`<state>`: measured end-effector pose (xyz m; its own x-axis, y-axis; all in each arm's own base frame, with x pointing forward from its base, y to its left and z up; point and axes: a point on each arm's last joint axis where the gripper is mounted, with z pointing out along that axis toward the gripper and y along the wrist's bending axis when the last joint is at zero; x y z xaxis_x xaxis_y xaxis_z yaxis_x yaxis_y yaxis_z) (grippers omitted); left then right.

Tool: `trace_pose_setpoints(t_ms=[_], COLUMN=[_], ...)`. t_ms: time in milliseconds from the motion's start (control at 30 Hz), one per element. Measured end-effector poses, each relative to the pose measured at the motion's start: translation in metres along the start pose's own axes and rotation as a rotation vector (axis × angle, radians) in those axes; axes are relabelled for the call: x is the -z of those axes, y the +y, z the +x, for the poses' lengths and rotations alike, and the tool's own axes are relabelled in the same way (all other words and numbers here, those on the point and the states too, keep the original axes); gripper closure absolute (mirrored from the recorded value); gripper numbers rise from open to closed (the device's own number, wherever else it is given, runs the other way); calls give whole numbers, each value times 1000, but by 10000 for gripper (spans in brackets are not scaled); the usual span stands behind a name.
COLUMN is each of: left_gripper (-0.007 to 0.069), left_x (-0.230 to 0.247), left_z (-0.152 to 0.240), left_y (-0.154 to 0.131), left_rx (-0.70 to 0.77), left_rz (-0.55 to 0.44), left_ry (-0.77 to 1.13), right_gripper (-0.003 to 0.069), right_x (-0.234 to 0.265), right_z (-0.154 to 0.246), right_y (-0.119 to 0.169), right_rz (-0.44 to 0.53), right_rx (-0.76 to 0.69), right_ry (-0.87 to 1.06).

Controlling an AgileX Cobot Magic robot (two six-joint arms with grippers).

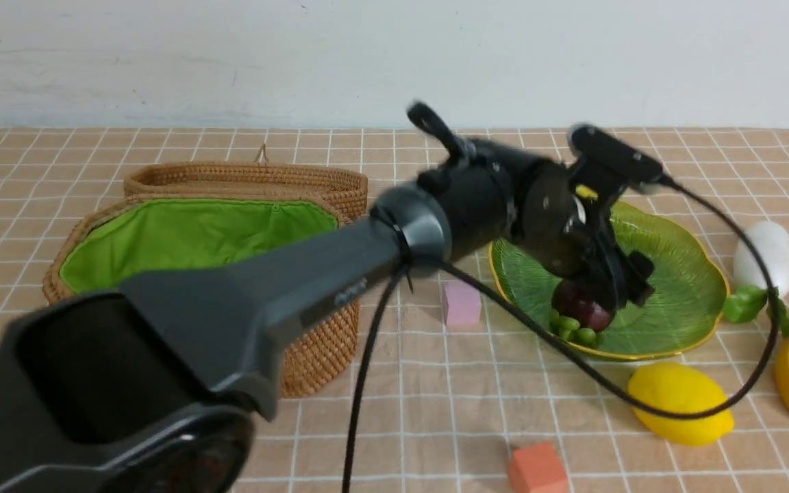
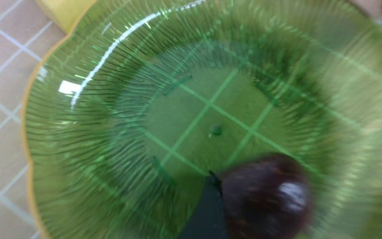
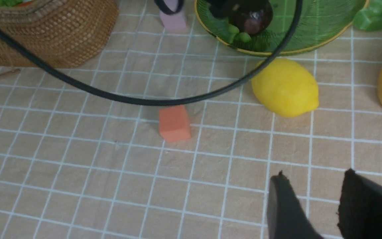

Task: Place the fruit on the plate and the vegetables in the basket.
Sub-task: Grab a mangosteen with your left arm and put it on the plate on the right, then use the right arm to grab a lemon and put it into the right plate

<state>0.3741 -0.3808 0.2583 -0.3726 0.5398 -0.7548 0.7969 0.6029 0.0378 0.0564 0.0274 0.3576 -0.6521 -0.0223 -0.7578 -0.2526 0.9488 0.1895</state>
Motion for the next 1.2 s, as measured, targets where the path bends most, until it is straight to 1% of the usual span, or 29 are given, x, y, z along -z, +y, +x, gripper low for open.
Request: trace_pose_setpoints(t_ms=[67, 133, 200, 233, 267, 300, 333, 367, 400, 433, 500, 533, 567, 600, 633, 667, 700, 733, 800, 867, 900, 933, 1000, 1033, 1067, 1100, 1133, 1200], left_gripper=[37, 119, 255, 314, 346, 458, 551, 596, 626, 638, 638, 638, 638, 638, 638, 638, 638, 638, 638, 638, 638, 638, 638, 638, 638, 638, 638, 638], left_x=[35, 81, 135, 150, 159, 194, 214, 232, 245, 259, 286, 296, 300, 314, 316, 325, 340, 339, 359, 372, 378, 381, 394, 397, 398, 400, 402, 407], left_z=[-14, -29, -42, -45, -46, -51, -52, -53, -52, -51, -50, -49, -48, -43, -43, -37, -23, -20, 12, 36, 39, 59, 88, 102, 105, 118, 133, 152], left_y=[-2, -5, -9, -10, -10, -12, -13, -14, -14, -15, -17, -17, -18, -19, -20, -21, -24, -24, -30, -34, -35, -37, -42, -44, -44, -46, -48, -50], left_rx=[-6, 7, 43, 52, 56, 72, 75, 79, 83, 92, 116, 122, 124, 128, 129, 133, 143, 144, 170, 194, 195, 207, 221, 224, 225, 226, 229, 232], left_rz=[12, 25, 33, 32, 32, 25, 15, 9, 4, -2, -13, -16, -18, -19, -19, -19, -19, -18, -17, -19, -19, -21, -23, -24, -24, -25, -27, -29], left_ry=[19, 33, 35, 32, 39, 21, 19, 18, 18, 21, 7, -8, -12, -22, -24, -24, -14, -1, 29, 16, 2, -7, -52, -67, -71, -88, -116, -174], right_gripper=[369, 363, 361, 361, 361, 361, 361, 359, 356, 349, 316, 296, 292, 253, 248, 221, 175, 163, 85, 35, 31, 11, -7, -9, -10, -10, -10, -10], right_x=[-7, -20, -38, -47, -53, -69, -84, -91, -104, -114, -139, -152, -154, -168, -169, -177, -190, -192, -210, -222, -223, -233, -247, -254, -255, -262, -270, -282], right_z=[-4, -10, -16, -19, -21, -25, -28, -30, -32, -34, -37, -38, -38, -38, -38, -38, -38, -39, -42, -47, -47, -51, -54, -55, -55, -55, -54, -51], right_y=[-3, -7, -11, -13, -14, -17, -20, -22, -25, -28, -35, -38, -39, -42, -42, -44, -48, -48, -52, -55, -55, -57, -59, -61, -61, -62, -64, -67], right_rz=[21, 42, 52, 53, 54, 56, 59, 62, 69, 75, 93, 95, 94, 93, 93, 93, 95, 96, 100, 101, 100, 96, 84, 80, 79, 73, 69, 63], right_rx=[1, -2, 0, -2, -1, -2, -8, -12, -14, -7, 19, 38, 44, 61, 64, 75, 85, 87, 89, 99, 100, 118, 157, 168, 171, 183, 195, 219], right_ry=[52, 115, 194, 227, 251, 303, 340, 356, 381, 397, 430, 443, 445, 455, 456, 459, 462, 458, 468, 472, 478, 486, 509, 522, 524, 537, 555, 578])
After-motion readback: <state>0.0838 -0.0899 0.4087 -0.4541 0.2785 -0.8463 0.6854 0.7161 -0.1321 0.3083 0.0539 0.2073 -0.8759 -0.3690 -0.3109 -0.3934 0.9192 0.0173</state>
